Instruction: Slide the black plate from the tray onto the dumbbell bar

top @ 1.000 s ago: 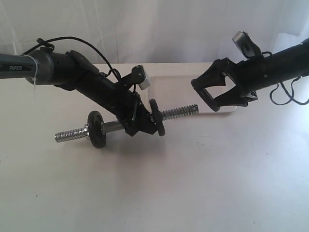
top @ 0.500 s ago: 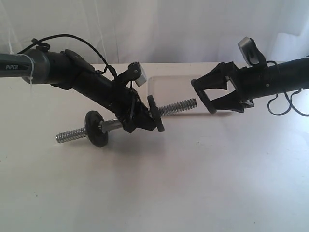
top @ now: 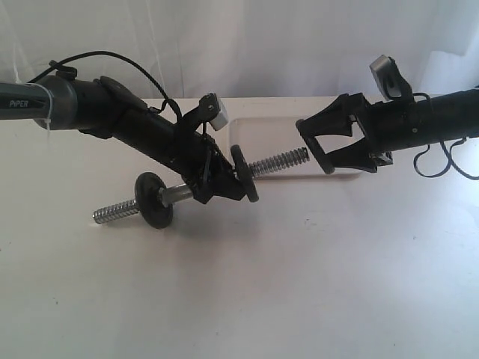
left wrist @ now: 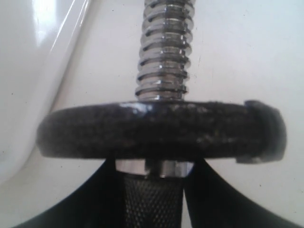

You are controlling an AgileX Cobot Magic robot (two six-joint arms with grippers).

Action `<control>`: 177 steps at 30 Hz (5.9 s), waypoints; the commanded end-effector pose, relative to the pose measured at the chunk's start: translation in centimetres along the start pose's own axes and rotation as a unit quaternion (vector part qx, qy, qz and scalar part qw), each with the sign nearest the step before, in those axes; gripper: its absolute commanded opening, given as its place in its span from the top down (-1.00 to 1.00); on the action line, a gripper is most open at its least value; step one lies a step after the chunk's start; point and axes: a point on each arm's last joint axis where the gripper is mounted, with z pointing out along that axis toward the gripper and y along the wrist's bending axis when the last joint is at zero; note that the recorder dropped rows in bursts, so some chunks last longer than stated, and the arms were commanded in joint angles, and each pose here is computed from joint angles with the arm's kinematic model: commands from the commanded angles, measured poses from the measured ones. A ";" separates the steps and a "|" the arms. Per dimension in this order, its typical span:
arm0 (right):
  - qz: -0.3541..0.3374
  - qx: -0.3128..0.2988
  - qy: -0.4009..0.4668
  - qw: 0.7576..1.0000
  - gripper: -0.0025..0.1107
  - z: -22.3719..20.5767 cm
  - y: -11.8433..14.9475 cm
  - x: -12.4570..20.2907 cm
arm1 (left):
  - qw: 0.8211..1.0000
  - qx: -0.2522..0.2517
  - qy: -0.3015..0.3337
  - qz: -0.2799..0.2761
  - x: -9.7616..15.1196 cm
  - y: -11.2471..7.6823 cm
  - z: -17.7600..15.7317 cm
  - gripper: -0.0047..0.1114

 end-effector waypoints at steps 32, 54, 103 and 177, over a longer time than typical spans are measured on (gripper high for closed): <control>-0.020 -0.026 -0.003 0.999 0.96 1.7 2.4 -0.1 | 0.995 0.023 -0.093 -0.019 -3.2 -0.9 -1.3 0.92; -0.033 -0.036 0.010 0.999 0.96 3.8 2.8 1.6 | 0.994 0.039 -0.103 -0.009 -3.4 -1.2 -1.3 0.92; -0.024 -0.102 0.050 0.993 -0.46 7.8 1.3 3.8 | 0.962 0.125 -0.242 -0.020 -5.8 -2.6 -2.4 0.92; -0.146 0.337 0.165 0.915 0.96 -1.0 2.2 1.7 | 0.962 -0.096 -0.257 0.002 -6.1 1.1 -2.4 0.92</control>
